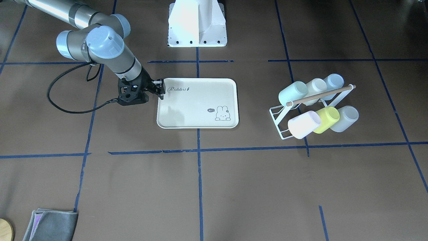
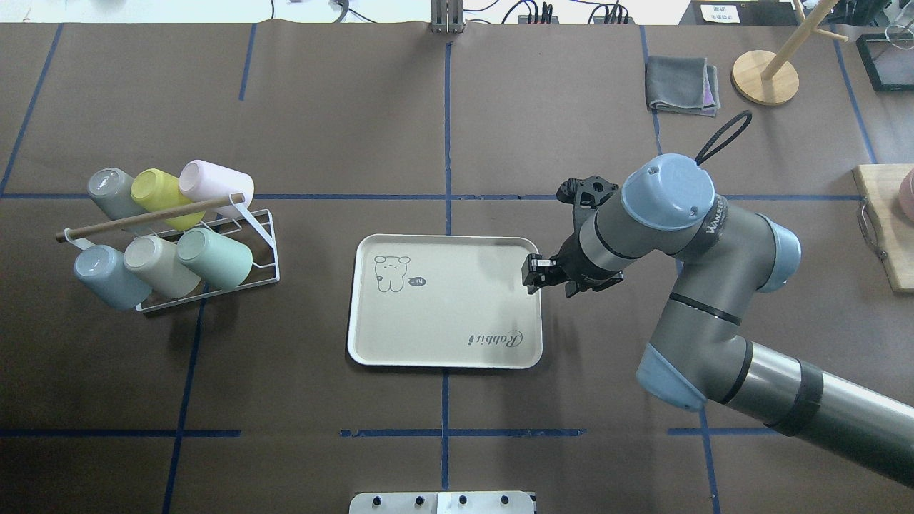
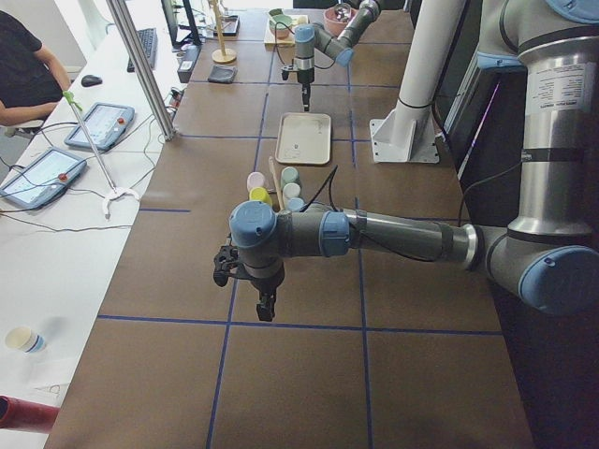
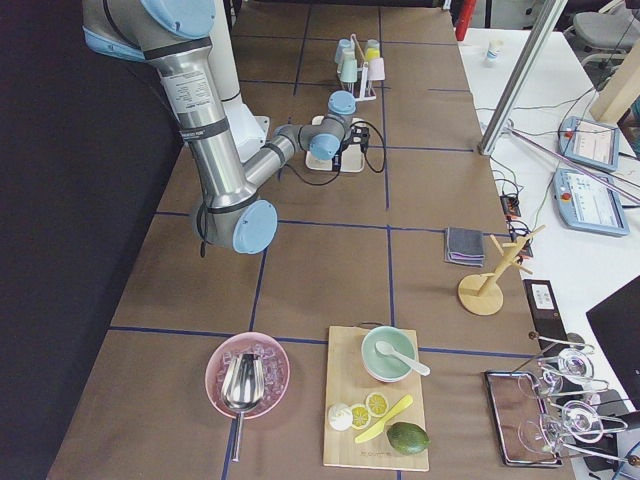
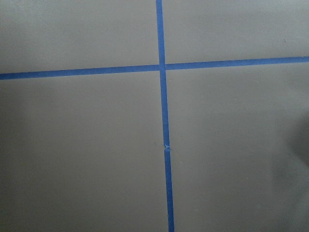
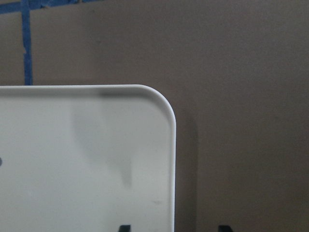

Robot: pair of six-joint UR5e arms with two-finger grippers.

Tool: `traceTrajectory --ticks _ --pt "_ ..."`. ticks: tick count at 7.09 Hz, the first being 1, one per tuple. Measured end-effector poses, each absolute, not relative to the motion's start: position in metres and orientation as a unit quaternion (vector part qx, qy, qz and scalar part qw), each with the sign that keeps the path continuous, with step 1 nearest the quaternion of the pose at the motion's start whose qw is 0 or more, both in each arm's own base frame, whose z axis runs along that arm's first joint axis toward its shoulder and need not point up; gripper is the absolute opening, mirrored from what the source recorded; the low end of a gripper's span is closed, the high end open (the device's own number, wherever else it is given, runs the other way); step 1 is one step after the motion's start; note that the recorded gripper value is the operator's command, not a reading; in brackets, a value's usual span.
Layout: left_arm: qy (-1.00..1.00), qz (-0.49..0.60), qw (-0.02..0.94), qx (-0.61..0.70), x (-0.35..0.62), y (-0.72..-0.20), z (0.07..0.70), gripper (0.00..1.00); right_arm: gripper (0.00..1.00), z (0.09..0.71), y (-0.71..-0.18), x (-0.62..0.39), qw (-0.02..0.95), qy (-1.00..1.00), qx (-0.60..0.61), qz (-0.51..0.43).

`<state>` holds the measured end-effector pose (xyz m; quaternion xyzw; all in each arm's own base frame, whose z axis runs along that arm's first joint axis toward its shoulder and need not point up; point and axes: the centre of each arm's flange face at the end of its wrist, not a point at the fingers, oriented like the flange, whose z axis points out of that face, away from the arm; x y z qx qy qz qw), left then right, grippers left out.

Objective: Pick up and place green cup on tray

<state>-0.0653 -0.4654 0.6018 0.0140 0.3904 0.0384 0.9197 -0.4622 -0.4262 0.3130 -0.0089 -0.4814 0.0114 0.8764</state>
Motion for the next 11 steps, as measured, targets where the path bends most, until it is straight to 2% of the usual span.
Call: traceTrajectory --ticks 2,4,7,11 --pt "0.419 0.069 0.903 0.060 -0.050 -0.473 0.581 1.00 1.00 0.319 -0.440 -0.388 0.878 -0.476 -0.008 0.048" --pt "0.452 0.129 0.877 0.100 -0.012 -0.479 0.537 1.00 1.00 0.352 -0.455 -0.316 0.886 -0.460 -0.002 0.055" --pt "0.413 0.251 0.856 0.183 0.068 -0.489 0.423 0.99 1.00 0.419 -0.449 -0.238 0.904 -0.427 0.027 0.010" --pt "0.338 0.346 0.831 0.275 0.170 -0.492 0.306 0.99 1.00 0.447 -0.450 -0.190 0.908 -0.417 0.033 0.011"
